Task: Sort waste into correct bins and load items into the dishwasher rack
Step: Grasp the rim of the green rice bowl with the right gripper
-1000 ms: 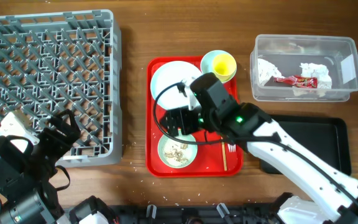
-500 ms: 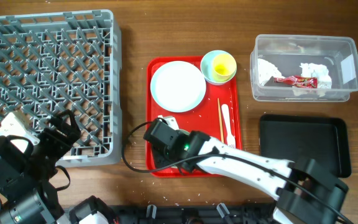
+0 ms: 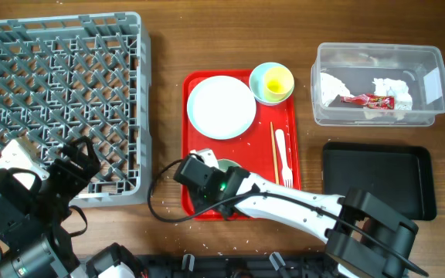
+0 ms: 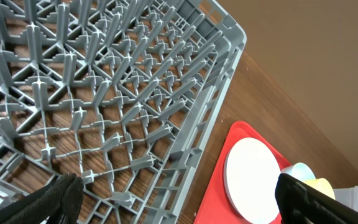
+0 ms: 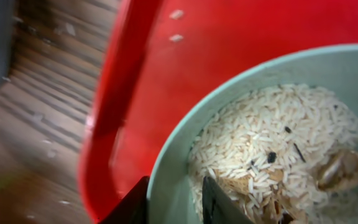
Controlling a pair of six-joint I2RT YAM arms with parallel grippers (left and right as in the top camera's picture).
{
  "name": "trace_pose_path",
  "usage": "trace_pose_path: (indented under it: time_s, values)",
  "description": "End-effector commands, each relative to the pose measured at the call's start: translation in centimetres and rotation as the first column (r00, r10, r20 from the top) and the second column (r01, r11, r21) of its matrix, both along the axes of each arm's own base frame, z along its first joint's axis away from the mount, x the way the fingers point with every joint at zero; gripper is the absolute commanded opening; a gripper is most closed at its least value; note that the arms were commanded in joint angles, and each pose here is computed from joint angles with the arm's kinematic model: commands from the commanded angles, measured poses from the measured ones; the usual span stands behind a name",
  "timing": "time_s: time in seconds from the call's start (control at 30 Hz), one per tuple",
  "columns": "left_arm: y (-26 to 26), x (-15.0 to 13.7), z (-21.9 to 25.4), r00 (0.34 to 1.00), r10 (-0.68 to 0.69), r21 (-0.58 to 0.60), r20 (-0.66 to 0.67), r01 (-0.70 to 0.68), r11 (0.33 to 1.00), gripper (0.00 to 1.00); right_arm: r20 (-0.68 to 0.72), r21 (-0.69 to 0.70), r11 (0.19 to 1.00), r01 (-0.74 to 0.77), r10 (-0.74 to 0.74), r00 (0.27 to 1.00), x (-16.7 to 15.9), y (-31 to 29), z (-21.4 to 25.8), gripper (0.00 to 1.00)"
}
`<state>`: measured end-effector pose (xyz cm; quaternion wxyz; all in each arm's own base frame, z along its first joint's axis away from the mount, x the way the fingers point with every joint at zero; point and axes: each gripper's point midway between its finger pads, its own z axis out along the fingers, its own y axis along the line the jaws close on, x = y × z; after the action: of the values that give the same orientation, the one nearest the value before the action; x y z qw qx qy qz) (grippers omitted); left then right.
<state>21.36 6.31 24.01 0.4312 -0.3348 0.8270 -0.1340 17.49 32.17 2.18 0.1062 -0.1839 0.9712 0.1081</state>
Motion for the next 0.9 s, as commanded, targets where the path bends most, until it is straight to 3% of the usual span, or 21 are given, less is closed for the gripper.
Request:
trace_pose_path:
  time_s: [0.0, 0.17, 0.27, 0.47, 0.67, 0.87]
  values:
    - [0.1, 0.0, 0.6, 1.000, 0.009, 0.007, 0.015, -0.009, 1.000, 1.00, 0.064, -0.053, 0.998, -0.018, 0.021, 0.998, 1.1, -0.4, 0.3, 0.27]
    - [0.1, 0.0, 0.6, 1.000, 0.009, 0.007, 0.015, -0.009, 1.000, 1.00, 0.086, -0.087, 0.996, -0.023, 0.031, 0.996, 1.2, -0.9, 0.2, 0.17]
    - [0.1, 0.0, 0.6, 1.000, 0.009, 0.007, 0.015, -0.009, 1.000, 1.00, 0.111, -0.111, 0.994, -0.011, 0.023, 0.994, 1.7, -1.4, 0.3, 0.04]
    - [0.1, 0.0, 0.6, 1.000, 0.009, 0.007, 0.015, -0.009, 1.000, 1.00, 0.157, -0.173, 0.985, 0.020, 0.008, 0.988, 2.7, -2.8, 1.0, 0.04]
    - [0.1, 0.0, 0.6, 1.000, 0.008, 0.007, 0.015, -0.008, 1.000, 1.00, 0.284, -0.300, 0.950, 0.088, 0.001, 0.959, 5.3, -4.4, 5.6, 0.04]
    - [0.1, 0.0, 0.6, 1.000, 0.008, 0.007, 0.015, -0.008, 1.000, 1.00, 0.310, -0.369, 0.920, 0.131, -0.012, 0.951, 5.4, -6.3, 6.3, 0.04]
